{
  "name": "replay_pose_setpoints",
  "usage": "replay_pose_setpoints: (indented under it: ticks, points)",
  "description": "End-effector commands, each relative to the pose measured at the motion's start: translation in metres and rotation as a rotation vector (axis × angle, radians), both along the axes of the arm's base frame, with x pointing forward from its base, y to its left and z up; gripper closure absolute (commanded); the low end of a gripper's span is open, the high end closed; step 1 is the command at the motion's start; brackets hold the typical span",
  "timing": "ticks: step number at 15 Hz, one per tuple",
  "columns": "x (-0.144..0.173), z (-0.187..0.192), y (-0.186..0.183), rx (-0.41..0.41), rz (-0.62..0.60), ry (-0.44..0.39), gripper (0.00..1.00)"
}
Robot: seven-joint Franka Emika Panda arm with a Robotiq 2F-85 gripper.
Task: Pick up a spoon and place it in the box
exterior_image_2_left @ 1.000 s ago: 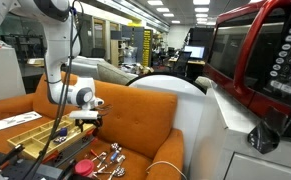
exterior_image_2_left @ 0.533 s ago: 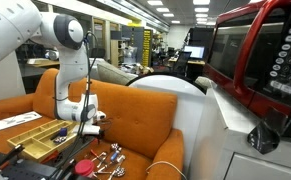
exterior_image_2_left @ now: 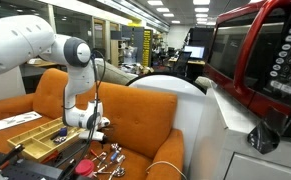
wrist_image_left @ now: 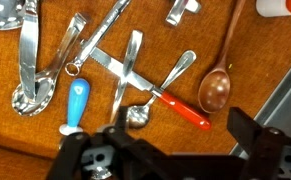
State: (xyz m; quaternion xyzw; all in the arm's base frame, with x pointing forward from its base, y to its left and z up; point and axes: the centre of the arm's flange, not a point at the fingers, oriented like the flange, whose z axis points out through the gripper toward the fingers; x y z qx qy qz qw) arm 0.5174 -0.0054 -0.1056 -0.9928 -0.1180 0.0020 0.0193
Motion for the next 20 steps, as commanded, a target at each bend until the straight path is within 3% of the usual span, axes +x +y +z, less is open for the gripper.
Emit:
replay_pose_setpoints:
  ticks: [1, 4, 13, 20]
  points:
    - [0.001, 0.0, 0.001, 0.001, 0.0, 0.0, 0.0]
    - [0.001, -0.001, 0.002, 0.007, -0.008, -0.004, 0.0]
    - [0.02, -0.051, -0.031, 0.029, -0.19, -0.013, 0.0]
    - [0.029, -0.081, -0.038, 0.1, -0.256, 0.014, 0.0]
